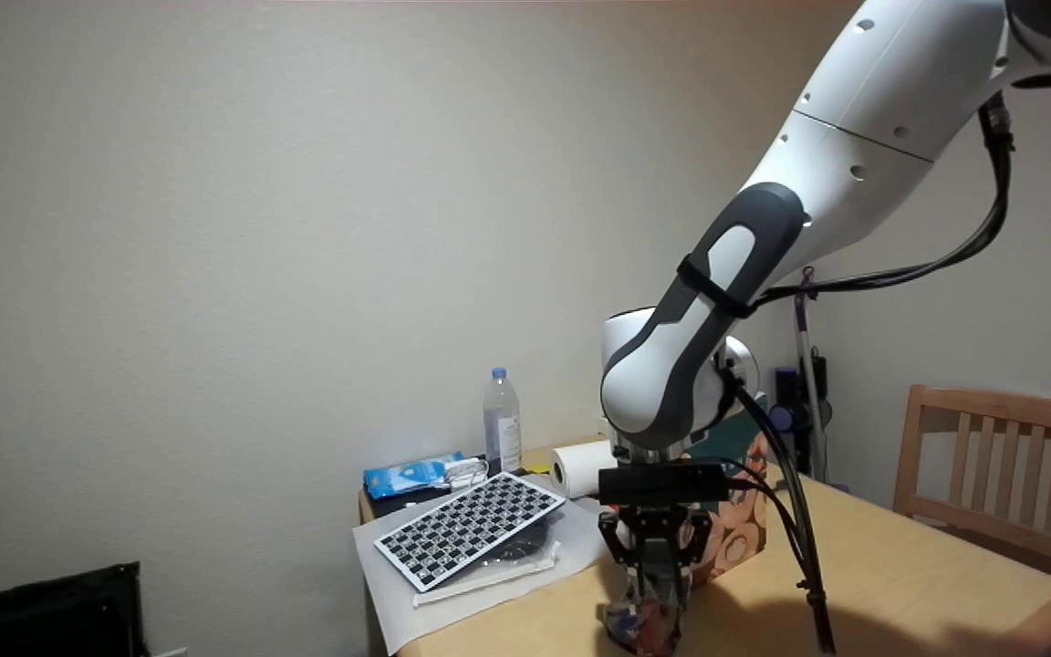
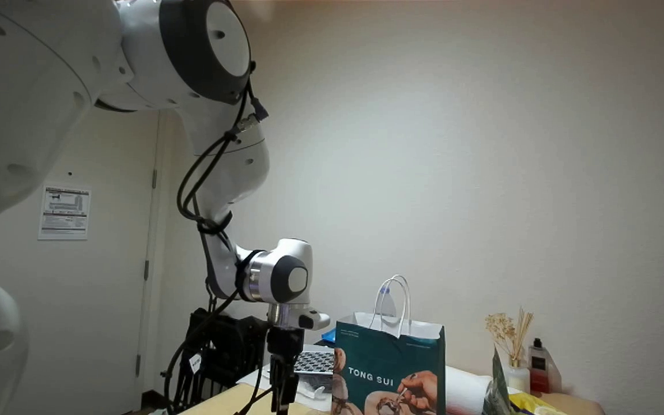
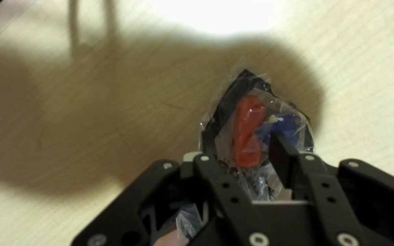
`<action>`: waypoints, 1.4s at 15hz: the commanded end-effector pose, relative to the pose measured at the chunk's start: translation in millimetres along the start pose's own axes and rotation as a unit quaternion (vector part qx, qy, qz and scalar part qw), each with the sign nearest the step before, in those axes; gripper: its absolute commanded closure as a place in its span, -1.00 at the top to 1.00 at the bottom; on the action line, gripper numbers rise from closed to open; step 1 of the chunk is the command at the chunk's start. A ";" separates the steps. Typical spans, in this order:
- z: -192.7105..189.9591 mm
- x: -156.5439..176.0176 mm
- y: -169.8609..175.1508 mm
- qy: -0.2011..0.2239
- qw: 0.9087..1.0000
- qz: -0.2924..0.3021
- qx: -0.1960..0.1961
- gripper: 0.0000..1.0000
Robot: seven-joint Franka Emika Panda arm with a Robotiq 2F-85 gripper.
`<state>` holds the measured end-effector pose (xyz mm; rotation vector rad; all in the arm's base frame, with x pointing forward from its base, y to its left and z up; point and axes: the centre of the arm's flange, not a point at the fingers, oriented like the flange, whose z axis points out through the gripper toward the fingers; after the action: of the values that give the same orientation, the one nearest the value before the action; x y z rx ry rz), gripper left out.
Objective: Put the crumpled paper into the bag
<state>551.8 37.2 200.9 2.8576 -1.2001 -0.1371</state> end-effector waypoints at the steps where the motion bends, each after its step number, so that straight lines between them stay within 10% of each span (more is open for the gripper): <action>1: 3.4 10.1 -11.9 0.021 0.999 0.031 0.012 0.51; 5: 10.2 29.3 -27.9 0.061 0.994 0.084 0.020 1.00; 10: 35.0 42.0 -30.7 0.057 0.989 0.133 -0.013 1.00; 11: 40.4 42.9 -28.8 0.053 0.989 0.138 -0.019 0.50; 21: 41.1 28.8 -20.2 0.057 0.989 0.133 -0.021 -0.74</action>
<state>591.1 24.6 140.3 2.6030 -1.5138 -0.0383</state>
